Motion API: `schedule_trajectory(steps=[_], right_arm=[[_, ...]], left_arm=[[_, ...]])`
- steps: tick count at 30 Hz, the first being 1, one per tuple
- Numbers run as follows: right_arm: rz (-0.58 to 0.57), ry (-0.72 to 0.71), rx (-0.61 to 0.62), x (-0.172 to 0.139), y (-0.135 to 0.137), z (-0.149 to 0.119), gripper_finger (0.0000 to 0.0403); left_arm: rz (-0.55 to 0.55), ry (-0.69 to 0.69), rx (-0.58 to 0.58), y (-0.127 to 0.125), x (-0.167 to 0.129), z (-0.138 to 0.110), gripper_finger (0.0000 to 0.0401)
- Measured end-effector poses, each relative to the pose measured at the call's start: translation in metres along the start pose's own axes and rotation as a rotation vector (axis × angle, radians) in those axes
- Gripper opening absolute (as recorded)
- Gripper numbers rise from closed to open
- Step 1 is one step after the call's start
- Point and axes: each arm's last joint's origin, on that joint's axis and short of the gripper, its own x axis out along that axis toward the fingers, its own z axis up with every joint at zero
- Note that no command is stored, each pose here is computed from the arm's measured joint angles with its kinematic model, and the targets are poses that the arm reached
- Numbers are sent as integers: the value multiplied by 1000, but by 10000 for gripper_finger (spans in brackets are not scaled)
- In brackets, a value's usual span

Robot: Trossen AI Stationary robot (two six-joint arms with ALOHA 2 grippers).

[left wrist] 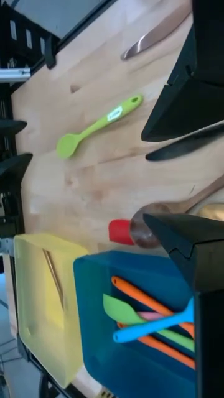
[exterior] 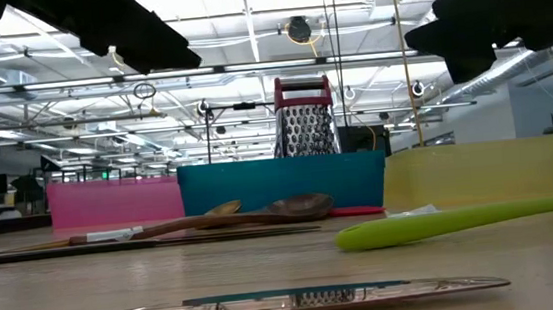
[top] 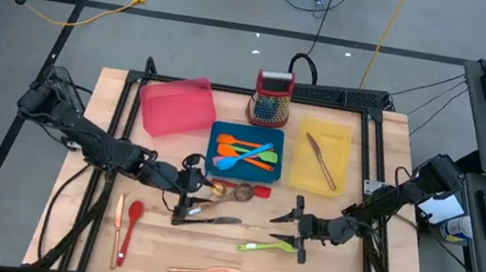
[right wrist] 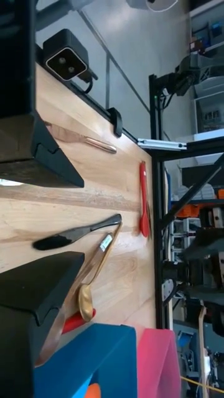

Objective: Pick & Place Kitchen Items
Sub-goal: Put the black table knife into the yellow bin

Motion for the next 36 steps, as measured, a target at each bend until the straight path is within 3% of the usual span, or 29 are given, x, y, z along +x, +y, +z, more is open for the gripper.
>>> schedule_trajectory(steps=[11, 17, 27, 36], right_arm=[[8, -38, -6, 13, 11, 19, 171], [-1, 18, -66, 18, 14, 19, 171], [8, -6, -101, 18, 14, 21, 171], [136, -3, -161, 18, 18, 22, 171]], left_arm=[[-33, -29, 11, -13, 4, -1, 202], [-41, -17, 45, -18, 14, -7, 202], [-71, -10, 50, -28, 17, -11, 202], [-103, -20, 59, -37, 13, -11, 202]])
